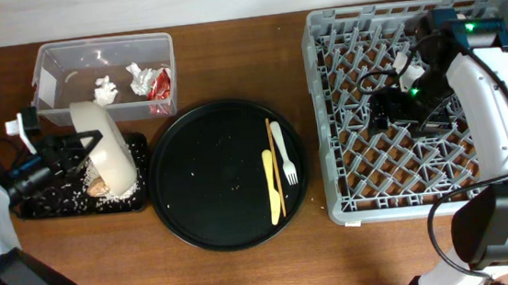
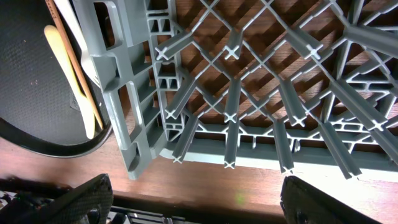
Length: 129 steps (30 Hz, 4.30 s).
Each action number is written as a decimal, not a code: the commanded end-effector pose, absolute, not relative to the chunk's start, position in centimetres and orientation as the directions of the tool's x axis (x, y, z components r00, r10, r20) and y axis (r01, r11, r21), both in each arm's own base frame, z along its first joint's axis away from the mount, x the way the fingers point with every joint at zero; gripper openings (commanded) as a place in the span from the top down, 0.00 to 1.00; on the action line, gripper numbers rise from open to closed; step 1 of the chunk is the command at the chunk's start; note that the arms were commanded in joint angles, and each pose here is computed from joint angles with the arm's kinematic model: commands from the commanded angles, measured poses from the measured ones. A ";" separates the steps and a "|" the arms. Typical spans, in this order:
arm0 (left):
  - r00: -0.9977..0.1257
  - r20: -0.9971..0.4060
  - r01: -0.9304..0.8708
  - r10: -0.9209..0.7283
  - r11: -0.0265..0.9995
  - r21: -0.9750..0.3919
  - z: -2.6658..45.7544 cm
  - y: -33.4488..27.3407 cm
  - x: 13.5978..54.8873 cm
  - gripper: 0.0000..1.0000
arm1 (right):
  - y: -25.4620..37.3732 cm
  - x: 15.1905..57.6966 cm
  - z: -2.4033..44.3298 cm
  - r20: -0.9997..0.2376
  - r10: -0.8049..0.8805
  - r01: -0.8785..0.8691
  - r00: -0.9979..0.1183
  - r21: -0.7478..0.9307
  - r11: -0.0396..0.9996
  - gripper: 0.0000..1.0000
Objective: Sort waste into correct bins and load items into the dishwasher rack
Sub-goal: 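Grasp the cream bowl with the left gripper and tip rice onto black tray, then set the emptied cream bowl back on the round tray with left gripper, then grasp the cream bowl with the right gripper and lift it, then lower the cream bowl upright into the rack's back row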
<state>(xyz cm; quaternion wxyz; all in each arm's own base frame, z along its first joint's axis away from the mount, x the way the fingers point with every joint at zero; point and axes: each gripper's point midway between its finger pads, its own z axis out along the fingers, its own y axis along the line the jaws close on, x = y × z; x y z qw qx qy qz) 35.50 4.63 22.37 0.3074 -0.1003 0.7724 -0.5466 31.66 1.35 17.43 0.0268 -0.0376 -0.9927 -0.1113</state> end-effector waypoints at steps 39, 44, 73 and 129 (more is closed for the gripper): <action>-0.801 -0.403 0.494 0.444 0.869 -0.024 14.7 -19.5 34.7 0.25 | 2.5 31.5 18.2 0.028 0.015 0.021 -0.999 0.205 0.979 0.09; -0.887 -0.460 0.060 0.029 0.997 -0.052 22.3 -3.6 32.6 0.01 | 14.3 34.3 18.7 -0.198 -0.294 -0.333 -0.935 0.203 0.921 0.09; -0.900 -0.394 -0.156 -0.186 0.982 -0.109 21.4 2.7 31.0 0.01 | 4.6 45.6 29.5 -0.636 -0.135 0.207 -0.760 -0.434 0.877 0.96; -0.902 -0.388 -0.139 -0.187 0.979 -0.148 21.4 2.0 31.0 0.01 | -8.7 43.4 22.0 -0.556 -0.119 0.514 -0.823 -0.817 0.263 0.96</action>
